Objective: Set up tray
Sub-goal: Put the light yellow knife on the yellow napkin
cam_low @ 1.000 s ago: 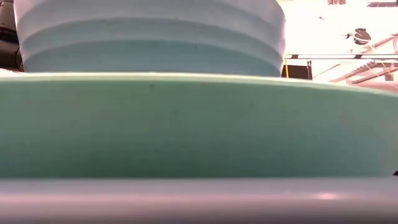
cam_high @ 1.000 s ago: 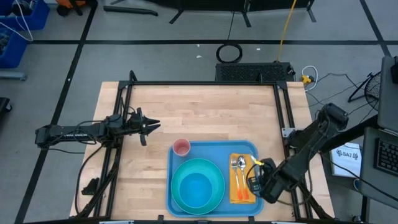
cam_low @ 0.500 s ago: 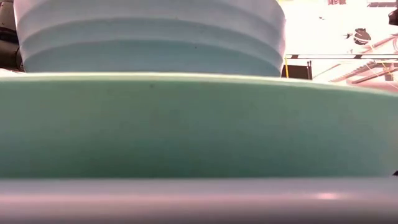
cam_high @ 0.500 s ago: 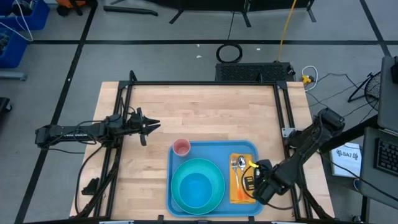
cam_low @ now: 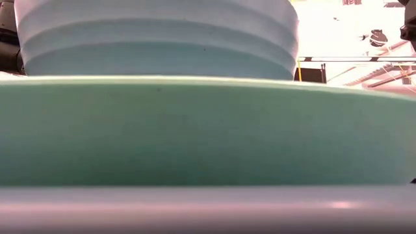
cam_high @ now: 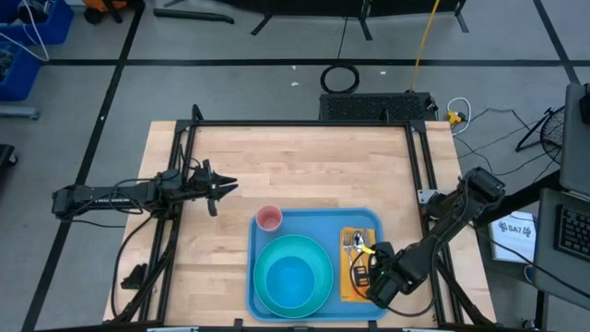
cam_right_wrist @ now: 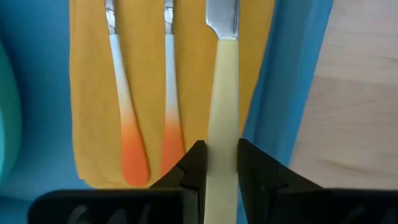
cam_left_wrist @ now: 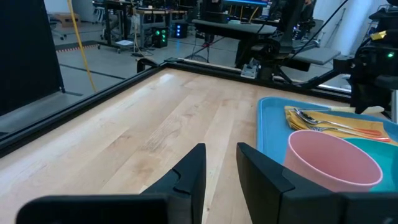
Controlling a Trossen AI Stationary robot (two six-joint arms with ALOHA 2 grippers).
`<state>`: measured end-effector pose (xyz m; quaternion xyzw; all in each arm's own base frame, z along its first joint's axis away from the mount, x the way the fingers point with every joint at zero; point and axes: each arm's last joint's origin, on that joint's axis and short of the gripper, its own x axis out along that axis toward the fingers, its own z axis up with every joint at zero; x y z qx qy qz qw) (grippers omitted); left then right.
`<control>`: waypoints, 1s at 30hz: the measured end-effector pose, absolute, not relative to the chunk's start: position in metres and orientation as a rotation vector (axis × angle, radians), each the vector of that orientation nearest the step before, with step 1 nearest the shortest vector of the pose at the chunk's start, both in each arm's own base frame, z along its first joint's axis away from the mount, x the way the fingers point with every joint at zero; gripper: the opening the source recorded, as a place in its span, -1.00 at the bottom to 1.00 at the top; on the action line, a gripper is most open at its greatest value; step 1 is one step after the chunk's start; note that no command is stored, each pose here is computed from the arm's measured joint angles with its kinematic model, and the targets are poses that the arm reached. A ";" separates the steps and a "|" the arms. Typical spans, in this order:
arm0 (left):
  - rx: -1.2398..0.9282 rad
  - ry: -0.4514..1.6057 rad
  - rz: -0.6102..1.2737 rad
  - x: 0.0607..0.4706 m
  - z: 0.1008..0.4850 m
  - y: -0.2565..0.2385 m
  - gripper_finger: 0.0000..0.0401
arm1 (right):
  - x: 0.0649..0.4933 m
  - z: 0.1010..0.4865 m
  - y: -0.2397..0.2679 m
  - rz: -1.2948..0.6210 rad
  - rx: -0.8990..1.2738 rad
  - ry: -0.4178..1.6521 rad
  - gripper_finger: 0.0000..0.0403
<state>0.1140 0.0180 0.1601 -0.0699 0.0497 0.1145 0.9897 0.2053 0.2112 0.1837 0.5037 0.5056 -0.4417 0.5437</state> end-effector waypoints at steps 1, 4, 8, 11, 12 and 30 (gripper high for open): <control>-0.140 0.099 0.230 0.114 0.160 0.018 -0.54 | 0.205 0.184 0.211 -1.049 1.196 1.200 -0.74; -0.140 0.099 0.230 0.114 0.160 0.018 -0.54 | 0.205 0.184 0.211 -1.050 1.195 1.200 -0.74; -0.140 0.099 0.230 0.114 0.160 0.018 -0.54 | 0.206 0.183 0.212 -1.049 1.202 1.194 -0.74; -0.140 0.099 0.230 0.114 0.160 0.018 -0.54 | 0.207 0.182 0.212 -1.048 1.209 1.195 -0.74; -0.140 0.099 0.230 0.114 0.160 0.018 -0.54 | 0.208 0.183 0.212 -1.048 1.215 1.193 -0.74; -0.140 0.099 0.230 0.114 0.160 0.018 -0.54 | 0.204 0.155 0.206 -0.993 1.258 1.189 -0.74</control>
